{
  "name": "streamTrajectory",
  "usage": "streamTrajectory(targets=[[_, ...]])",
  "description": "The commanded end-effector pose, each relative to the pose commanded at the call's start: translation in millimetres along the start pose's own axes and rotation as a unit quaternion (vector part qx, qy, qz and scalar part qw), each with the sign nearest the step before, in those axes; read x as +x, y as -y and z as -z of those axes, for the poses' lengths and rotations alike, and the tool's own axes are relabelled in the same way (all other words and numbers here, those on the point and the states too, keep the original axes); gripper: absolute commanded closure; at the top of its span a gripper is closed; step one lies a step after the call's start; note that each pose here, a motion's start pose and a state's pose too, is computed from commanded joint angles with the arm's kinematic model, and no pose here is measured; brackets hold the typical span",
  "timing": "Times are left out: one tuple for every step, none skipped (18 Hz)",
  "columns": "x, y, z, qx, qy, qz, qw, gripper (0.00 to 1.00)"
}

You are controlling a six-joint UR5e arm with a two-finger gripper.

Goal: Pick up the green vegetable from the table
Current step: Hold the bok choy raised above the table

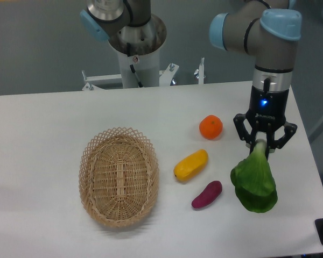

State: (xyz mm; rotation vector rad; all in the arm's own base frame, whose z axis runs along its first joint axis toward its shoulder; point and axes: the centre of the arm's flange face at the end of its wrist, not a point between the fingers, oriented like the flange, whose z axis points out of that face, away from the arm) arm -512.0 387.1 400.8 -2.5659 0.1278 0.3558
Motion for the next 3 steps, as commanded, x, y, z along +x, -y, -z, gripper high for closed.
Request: streamTrajectory(targets=[[-0.6,-0.8,0.3,0.000,0.000,0.001,1.0000,0.66],[0.0,0.0,0.0,0.000,0.000,0.000,1.0000,0.66],[-0.1,0.1,0.1,0.000,0.001,0.000,1.0000,0.66]])
